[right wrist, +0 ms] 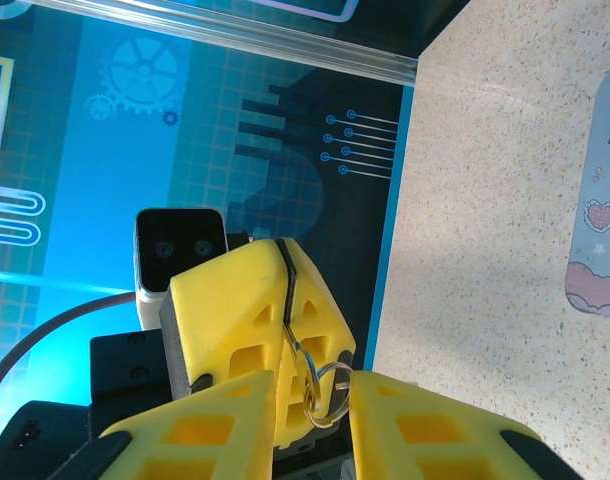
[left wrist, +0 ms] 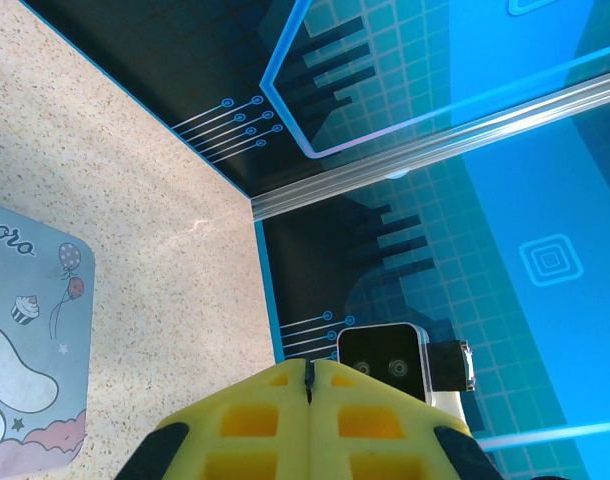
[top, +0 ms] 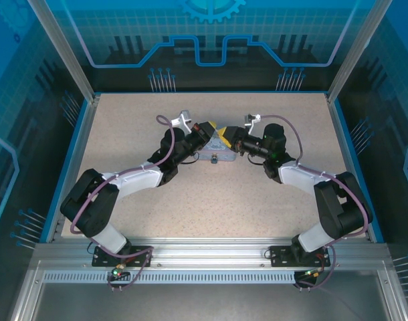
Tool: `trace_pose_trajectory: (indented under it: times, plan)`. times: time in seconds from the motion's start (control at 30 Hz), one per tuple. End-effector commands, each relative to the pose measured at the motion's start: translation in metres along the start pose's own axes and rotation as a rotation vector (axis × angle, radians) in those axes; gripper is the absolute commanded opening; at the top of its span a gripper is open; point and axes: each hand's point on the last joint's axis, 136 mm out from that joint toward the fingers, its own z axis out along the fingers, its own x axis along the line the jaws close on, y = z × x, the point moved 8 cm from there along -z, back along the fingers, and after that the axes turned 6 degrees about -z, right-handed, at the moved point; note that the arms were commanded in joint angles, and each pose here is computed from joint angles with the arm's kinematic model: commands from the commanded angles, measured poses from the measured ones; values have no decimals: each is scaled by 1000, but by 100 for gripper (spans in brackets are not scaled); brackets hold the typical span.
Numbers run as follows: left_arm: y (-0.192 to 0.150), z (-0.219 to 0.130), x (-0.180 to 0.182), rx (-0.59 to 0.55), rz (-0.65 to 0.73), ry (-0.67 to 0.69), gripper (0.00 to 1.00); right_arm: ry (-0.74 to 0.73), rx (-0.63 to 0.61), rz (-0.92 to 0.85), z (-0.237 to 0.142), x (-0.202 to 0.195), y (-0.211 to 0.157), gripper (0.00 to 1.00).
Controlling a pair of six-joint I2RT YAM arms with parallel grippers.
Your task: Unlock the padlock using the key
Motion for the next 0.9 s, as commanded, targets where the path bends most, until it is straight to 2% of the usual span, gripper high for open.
trace_pose_trajectory:
  times: [0.0, 0.87]
  plan:
    - [1, 0, -10, -6, 9, -37, 0, 32, -26, -31, -1, 12, 10, 25]
    - [-3, 5, -10, 30, 19, -7, 0, 47, -15, -41, 0, 14, 10, 15]
